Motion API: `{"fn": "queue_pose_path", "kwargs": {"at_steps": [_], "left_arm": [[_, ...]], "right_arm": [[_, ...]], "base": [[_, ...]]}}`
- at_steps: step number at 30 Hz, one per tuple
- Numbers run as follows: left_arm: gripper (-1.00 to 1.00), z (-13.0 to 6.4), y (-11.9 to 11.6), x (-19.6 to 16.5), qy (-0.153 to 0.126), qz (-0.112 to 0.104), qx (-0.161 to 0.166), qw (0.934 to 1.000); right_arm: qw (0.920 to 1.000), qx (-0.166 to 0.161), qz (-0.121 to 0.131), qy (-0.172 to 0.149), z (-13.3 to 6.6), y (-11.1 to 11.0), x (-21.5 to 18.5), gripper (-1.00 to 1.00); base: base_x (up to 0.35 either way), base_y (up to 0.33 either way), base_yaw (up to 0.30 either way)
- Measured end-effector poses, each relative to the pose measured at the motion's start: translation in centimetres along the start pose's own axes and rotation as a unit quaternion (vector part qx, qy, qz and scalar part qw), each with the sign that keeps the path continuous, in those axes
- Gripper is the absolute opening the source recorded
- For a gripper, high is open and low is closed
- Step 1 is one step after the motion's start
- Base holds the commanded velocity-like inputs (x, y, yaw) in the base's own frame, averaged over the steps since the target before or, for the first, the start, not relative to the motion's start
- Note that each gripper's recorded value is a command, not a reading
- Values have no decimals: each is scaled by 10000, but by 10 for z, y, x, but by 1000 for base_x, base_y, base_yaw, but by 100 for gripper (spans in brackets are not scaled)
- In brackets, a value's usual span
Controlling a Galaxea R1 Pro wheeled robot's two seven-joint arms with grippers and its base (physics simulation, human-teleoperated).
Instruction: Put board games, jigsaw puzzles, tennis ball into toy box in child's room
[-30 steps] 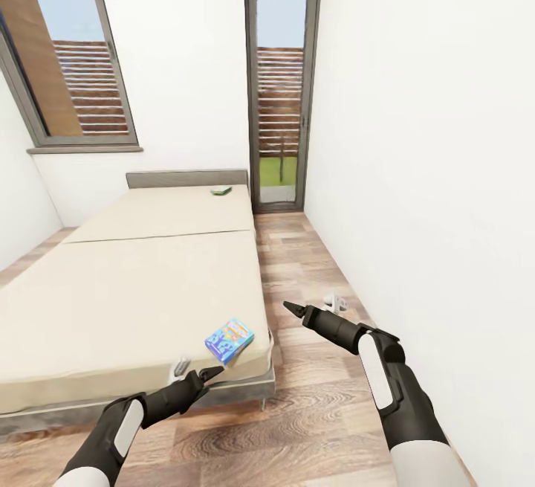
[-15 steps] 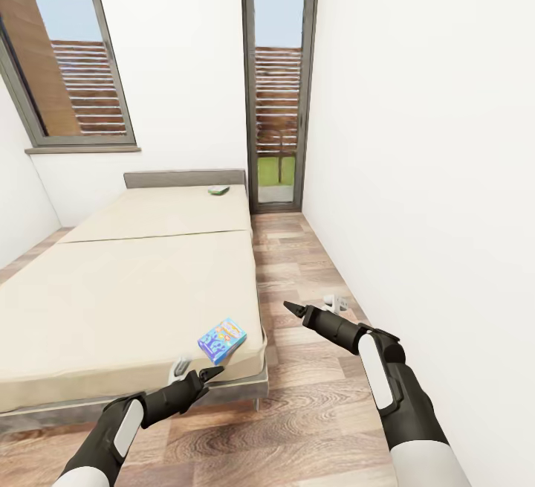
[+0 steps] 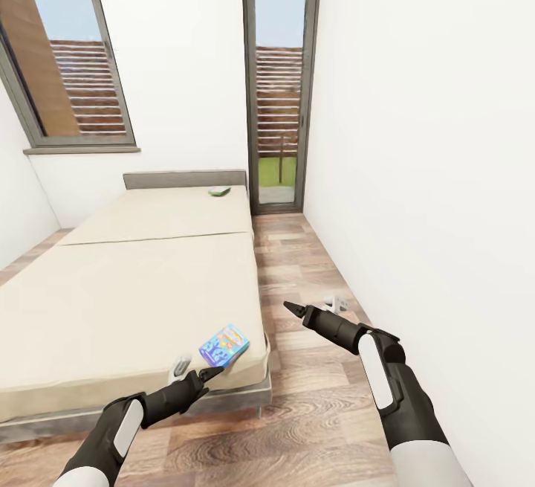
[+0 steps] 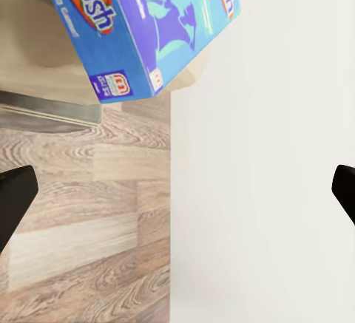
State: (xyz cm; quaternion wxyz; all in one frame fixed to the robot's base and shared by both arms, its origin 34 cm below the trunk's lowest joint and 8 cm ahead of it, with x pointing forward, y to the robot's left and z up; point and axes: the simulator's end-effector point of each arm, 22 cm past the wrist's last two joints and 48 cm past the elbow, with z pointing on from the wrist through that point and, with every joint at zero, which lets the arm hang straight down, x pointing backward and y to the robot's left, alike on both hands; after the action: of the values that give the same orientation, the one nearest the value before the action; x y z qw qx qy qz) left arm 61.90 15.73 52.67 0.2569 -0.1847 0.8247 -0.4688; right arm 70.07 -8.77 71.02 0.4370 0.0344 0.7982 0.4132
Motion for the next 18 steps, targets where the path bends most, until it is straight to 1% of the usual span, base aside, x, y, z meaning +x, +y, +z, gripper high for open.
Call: {"fn": "queue_pose_path", "kwargs": {"at_steps": [5, 12, 18], "left_arm": [[100, 0, 0, 0, 1, -1, -2, 10000], [100, 0, 0, 0, -4, -2, -2, 10000], [100, -1, 1, -1, -17, -17, -1, 10000]], "right_arm": [[10000, 0, 0, 0, 0, 0, 0, 100], [10000, -1, -1, -1, 0, 0, 0, 100], [10000, 0, 0, 0, 0, 0, 0, 100]], "base": [[45, 7, 0], [143, 65, 0], [33, 14, 0]]}}
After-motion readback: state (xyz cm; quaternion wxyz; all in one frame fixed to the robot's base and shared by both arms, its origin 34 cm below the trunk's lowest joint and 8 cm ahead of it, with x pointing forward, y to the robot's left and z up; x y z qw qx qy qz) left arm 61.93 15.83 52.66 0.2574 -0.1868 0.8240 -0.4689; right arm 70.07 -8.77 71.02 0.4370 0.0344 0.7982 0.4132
